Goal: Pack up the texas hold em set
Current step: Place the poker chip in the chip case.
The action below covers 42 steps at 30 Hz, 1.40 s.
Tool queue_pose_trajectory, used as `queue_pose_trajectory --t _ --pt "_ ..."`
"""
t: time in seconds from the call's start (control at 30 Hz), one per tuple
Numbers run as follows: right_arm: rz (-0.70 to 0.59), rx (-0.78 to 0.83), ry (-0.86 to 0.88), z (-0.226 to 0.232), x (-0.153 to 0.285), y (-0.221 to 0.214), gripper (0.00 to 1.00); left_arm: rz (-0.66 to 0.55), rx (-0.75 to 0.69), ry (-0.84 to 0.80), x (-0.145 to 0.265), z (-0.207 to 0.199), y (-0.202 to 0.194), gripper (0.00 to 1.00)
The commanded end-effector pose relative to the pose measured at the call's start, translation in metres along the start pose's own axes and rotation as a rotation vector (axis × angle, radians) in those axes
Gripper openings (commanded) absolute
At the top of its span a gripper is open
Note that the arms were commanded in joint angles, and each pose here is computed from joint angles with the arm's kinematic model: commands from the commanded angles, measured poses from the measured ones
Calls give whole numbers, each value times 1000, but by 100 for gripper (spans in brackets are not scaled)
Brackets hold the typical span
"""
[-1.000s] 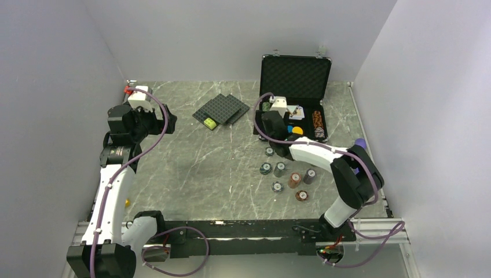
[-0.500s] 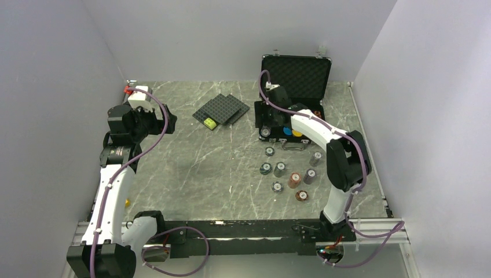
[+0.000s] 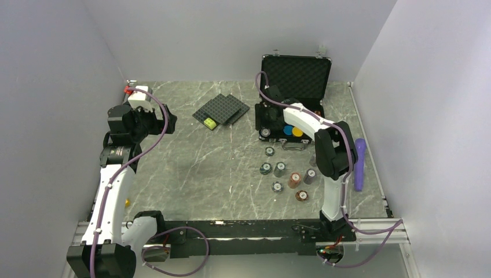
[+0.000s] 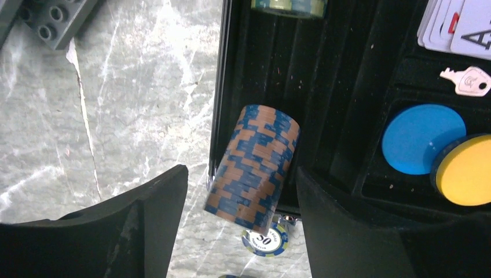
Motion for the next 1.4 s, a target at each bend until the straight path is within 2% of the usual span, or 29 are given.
queue_pose_trajectory --t 0.0,0.23,0.33,0.53,0.6,0.67,1.03,1.37 --pt "3 -25 -45 -1 1 9 72 -39 -8 -30 2 -7 10 99" --pt "24 -20 -113 -9 -1 -4 69 -38 -6 -32 2 -7 10 99" --pt "31 -21 -115 -10 -3 -7 60 -40 -7 -31 3 -7 10 99" --pt "26 -23 -87 -6 -3 -5 35 -39 -6 -30 3 -7 10 98" --pt "16 -24 -83 -5 -2 -4 21 -38 -6 -30 3 -7 10 98" --pt "-5 -27 -78 -5 0 -1 0 -38 -6 -30 3 -7 10 98" --pt "-312 -34 -55 -6 28 35 0 -39 -7 -37 2 -8 10 98" --pt "-367 -38 -62 -7 7 41 0 -35 -6 -39 1 -8 9 98"
Point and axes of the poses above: each gripper's point midway between its finger pads, its own x axis back along the fingers, its own z axis along the line the jaws close on, y = z × x, the point moved 2 cm from there along x, back along the fingers, and after that the axes turned 3 degrees about x, right-handed, at the moved point
